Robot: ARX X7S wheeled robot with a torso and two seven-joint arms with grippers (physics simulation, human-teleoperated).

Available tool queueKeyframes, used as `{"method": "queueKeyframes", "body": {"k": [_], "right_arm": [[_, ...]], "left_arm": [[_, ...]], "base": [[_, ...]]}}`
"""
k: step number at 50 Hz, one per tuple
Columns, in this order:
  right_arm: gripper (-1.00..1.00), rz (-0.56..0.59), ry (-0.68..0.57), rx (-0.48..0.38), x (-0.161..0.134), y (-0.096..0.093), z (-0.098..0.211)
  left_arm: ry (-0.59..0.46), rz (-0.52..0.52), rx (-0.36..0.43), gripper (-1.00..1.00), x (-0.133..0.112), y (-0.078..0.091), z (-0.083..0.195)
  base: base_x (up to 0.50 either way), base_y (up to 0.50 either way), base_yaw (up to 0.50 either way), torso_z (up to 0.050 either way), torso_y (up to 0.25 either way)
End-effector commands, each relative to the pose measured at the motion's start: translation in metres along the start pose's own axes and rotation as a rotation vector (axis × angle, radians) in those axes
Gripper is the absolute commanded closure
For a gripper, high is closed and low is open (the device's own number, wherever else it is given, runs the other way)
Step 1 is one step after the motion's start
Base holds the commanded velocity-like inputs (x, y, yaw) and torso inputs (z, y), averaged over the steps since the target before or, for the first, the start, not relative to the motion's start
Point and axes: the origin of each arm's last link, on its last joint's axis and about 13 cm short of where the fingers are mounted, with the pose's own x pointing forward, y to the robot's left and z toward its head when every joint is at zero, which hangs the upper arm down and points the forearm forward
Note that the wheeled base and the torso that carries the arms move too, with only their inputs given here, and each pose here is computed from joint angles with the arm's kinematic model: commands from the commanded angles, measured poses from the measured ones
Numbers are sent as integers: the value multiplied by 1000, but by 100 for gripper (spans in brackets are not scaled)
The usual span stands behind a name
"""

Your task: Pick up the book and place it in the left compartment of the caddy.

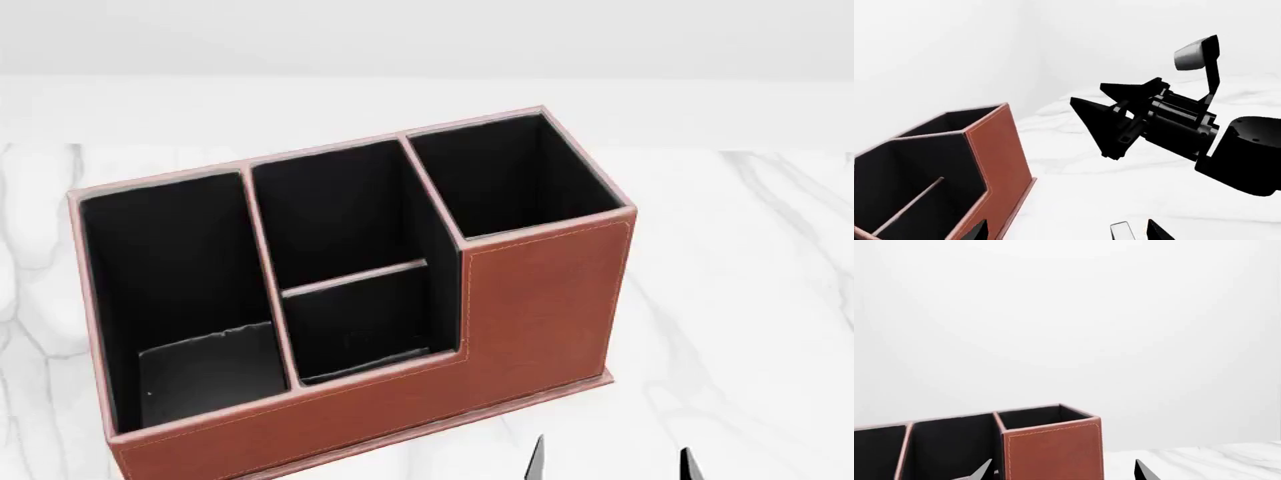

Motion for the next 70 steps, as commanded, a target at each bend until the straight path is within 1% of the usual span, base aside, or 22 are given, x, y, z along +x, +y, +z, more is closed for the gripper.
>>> {"method": "queueKeyframes", "body": {"k": [1,12,15,26,42,53,61,65,70], "right_arm": [[-100,-1,0,0,0,0,0],[-100,0,2,-1,1,0,-1],[-100,1,3,0,1,0,-1],[-100,5,5,-2,0,1,-2],[-100,7,7,-4,0,1,-2],[-100,7,7,-3,0,1,-2],[-100,9,8,-4,0,1,-2],[-100,9,8,-4,0,1,-3],[-100,8,9,-4,0,1,-3]], "left_arm": [[17,-60,-30,-100,2,-2,-2],[42,-74,-22,-100,11,-5,-7],[49,-77,-40,-100,15,-5,-10],[53,-92,-65,-100,27,-7,-17],[66,-83,-81,-100,37,-7,-24],[71,-114,-83,-100,43,-12,-28],[51,-128,-95,-100,42,-16,-28],[14,-123,-131,-100,42,-17,-28],[0,-121,-152,-100,43,-20,-30]], "base": [[0,0,0,0,0],[0,0,0,0,0],[0,0,0,0,0],[0,0,0,0,0],[0,0,0,0,0],[0,0,0,0,0],[0,0,0,0,0],[0,0,0,0,0],[0,0,0,0,0]]}}
